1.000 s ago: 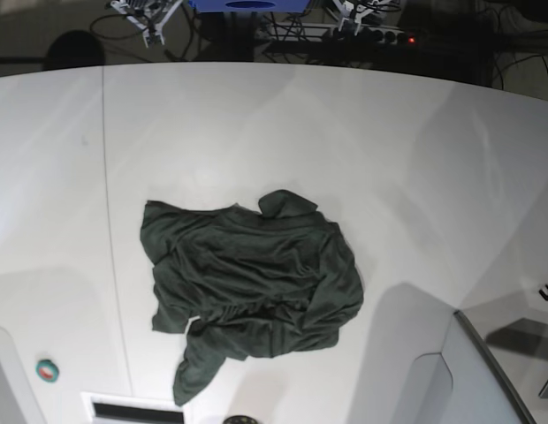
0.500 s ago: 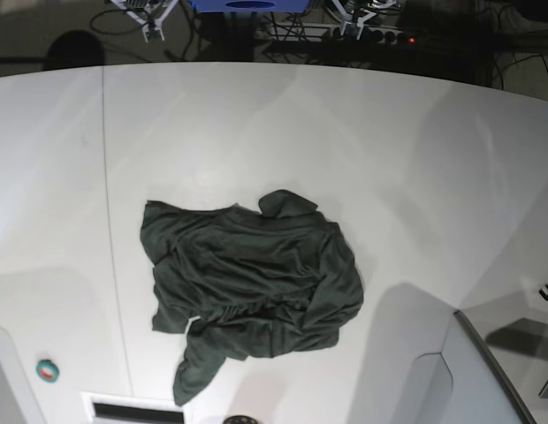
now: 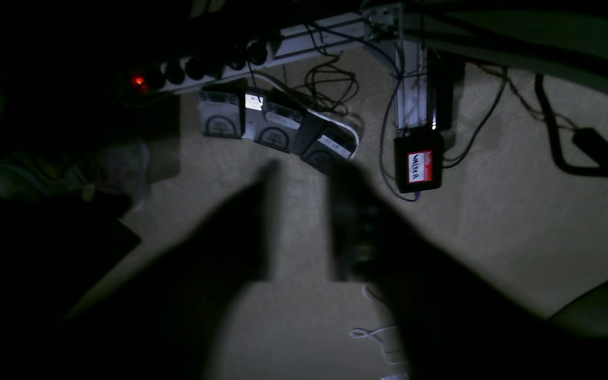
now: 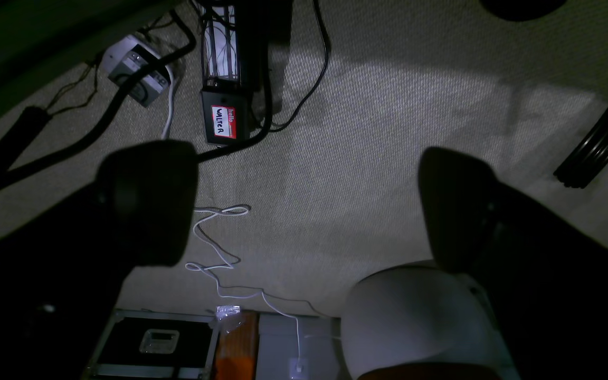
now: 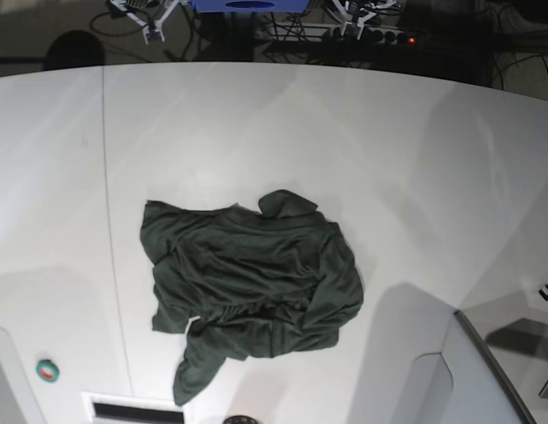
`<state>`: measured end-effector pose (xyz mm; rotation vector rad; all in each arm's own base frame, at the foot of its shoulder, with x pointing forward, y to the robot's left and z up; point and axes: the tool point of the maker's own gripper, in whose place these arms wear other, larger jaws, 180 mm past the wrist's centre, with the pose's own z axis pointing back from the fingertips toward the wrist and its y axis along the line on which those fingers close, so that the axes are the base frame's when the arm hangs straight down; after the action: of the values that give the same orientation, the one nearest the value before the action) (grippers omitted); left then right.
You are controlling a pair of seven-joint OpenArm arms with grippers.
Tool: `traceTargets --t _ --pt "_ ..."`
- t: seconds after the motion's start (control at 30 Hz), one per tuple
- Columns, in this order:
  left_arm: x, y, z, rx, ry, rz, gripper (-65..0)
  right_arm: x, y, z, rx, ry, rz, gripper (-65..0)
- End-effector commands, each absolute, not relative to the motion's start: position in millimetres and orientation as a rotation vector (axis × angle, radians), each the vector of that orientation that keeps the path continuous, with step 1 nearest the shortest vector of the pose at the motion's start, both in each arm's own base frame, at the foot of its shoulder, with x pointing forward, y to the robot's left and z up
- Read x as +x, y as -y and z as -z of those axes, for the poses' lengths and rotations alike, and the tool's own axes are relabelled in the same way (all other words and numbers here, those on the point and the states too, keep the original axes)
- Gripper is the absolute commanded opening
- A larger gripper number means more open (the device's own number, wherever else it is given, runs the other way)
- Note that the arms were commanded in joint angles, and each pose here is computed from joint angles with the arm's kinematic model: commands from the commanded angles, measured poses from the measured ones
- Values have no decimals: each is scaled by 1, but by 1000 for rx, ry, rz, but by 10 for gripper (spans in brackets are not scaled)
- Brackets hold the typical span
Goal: Layout the t-shirt on the table in an organized manner, then fold the t-shirt properly
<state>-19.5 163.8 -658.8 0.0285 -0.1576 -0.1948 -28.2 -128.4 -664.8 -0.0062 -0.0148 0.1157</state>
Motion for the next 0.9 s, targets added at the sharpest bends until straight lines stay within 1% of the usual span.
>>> traceTargets --t 0.0,0.03,0.07,0.1,0.13,0.17,0.2,0.23,0.27,0.3,0.33,0.4,0.43,0.5,0.53,0.87 --pt "-23 -164 659 30 154 197 -382 -33 130 664 -13 11 -112 -23" --pt "-23 -164 659 30 154 197 -327 -34 130 664 -13 10 -112 -47" --pt "-23 -164 659 30 154 197 -303 -34 130 664 -13 10 -112 -81" --pt "-23 -164 659 30 154 197 -309 -34 130 664 -13 10 -112 -125" --pt "-23 -164 659 30 154 197 -329 -34 130 664 -13 10 -112 -174" --pt "-23 -164 659 30 154 197 -359 -34 130 664 -13 10 -112 -237" --pt "-24 -164 659 30 151 197 -406 -34 130 664 -13 8 -112 -318" --pt "-25 -164 659 29 148 201 -481 -35 130 664 -13 7 -112 -422" --pt "-25 -164 659 29 146 207 -574 -35 130 664 -13 5 -112 -528" --pt "-25 -164 659 29 146 203 -650 -35 130 664 -13 5 -112 -639" --pt "-25 -164 659 31 146 197 -650 -35 130 664 -13 5 -112 -650" --pt "-23 -164 659 29 149 203 -650 -35 130 664 -13 5 -112 -597" --pt "-22 -164 659 28 150 212 -650 -34 130 664 -13 7 -112 -600" --pt "-21 -163 659 28 152 213 -650 -33 130 665 -13 8 -112 -639" --pt "-21 -163 659 28 152 213 -650 -33 130 665 -13 8 -112 -648" --pt "-19 -163 659 28 161 214 -650 -33 130 665 -13 8 -112 -645"
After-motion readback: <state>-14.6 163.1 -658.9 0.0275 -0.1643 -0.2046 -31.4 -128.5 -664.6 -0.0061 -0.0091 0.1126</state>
